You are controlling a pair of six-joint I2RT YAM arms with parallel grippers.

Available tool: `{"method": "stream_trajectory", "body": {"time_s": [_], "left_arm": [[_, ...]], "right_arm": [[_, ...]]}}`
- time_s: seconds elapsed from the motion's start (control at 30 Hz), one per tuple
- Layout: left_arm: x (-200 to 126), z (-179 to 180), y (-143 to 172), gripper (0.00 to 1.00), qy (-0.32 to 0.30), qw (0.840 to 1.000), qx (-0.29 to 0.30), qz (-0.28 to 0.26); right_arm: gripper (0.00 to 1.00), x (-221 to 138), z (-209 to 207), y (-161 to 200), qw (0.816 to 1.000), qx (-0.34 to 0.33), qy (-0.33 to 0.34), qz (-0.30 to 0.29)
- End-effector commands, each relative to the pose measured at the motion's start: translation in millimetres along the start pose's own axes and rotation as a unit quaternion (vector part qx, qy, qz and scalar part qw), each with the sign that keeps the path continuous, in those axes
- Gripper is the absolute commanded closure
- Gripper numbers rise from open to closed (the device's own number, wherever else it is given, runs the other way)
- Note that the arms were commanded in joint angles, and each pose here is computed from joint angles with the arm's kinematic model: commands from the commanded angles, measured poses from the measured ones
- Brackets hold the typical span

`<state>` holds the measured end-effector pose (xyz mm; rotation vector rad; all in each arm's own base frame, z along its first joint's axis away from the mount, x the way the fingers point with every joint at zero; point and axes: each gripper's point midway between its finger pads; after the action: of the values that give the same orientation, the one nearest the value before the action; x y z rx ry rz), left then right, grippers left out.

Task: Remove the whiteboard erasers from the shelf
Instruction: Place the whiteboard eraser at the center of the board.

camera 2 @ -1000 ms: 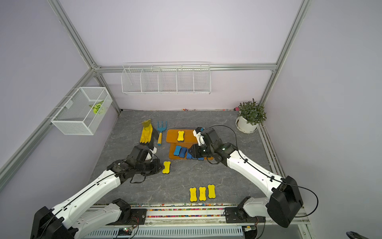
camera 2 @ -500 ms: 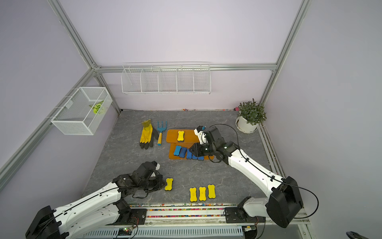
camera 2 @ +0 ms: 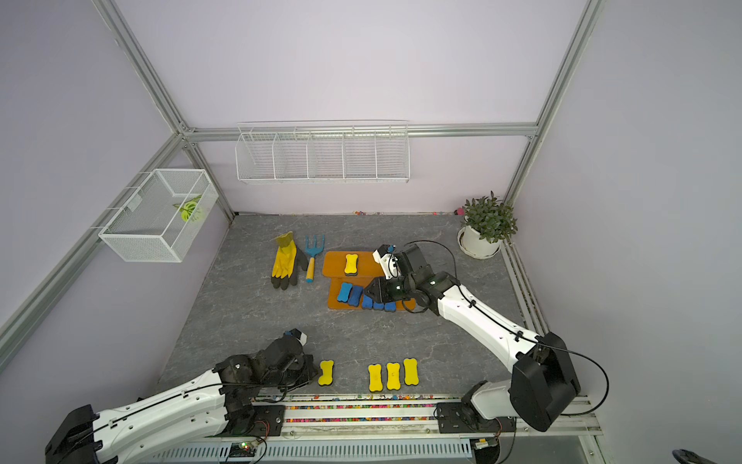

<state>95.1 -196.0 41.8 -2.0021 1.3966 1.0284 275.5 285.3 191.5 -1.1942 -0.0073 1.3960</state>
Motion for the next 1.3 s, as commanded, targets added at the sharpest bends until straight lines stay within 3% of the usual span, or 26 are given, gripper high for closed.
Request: {"method": "stream_trajectory", "body": {"time_s": [0.0,0.4,0.67,0.83,1.03,1.27], "left_arm": [[1.0,7.8,-1.2,1.0,-0.004,1.0,-0.015,-0.01],[6.3,19.4,4.1,0.98,-0.011,1.0,-0.015,0.0],[-2.3,18.0,0.7,0.69,-0.005,1.0,-0.01,-0.013],[-15.0,5.7,-6.5,0.6,0.003,0.999,0.005,-0.035],[-41.0,-21.0,-33.7,0.5,0.014,0.994,0.018,-0.106],[-37.6,-22.2,-31.3,0.4,0.008,0.997,0.029,-0.07]], "right_arm": [[0.74,-1.5,4.5,-12.4,1.0,-0.013,-0.014,-0.015],[0.74,-1.7,5.7,-15.5,1.0,-0.014,-0.015,-0.018],[0.74,0.3,5.8,-18.5,1.0,-0.01,-0.017,-0.019],[0.74,1.9,5.5,-22.2,1.0,-0.005,-0.017,-0.021],[0.74,8.4,-1.2,-32.1,1.0,0.014,0.003,-0.02],[0.73,16.5,1.1,-41.4,1.0,0.013,0.002,-0.021]]}}
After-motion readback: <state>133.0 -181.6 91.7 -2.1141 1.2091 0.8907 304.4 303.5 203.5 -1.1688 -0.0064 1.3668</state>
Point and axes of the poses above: each gripper's point midway between its finger pads, its own x axis out along the fingers, its own z axis along the line the jaws close on, y = z × x, and after that the axes turned 13 degrees about -x, right-handed
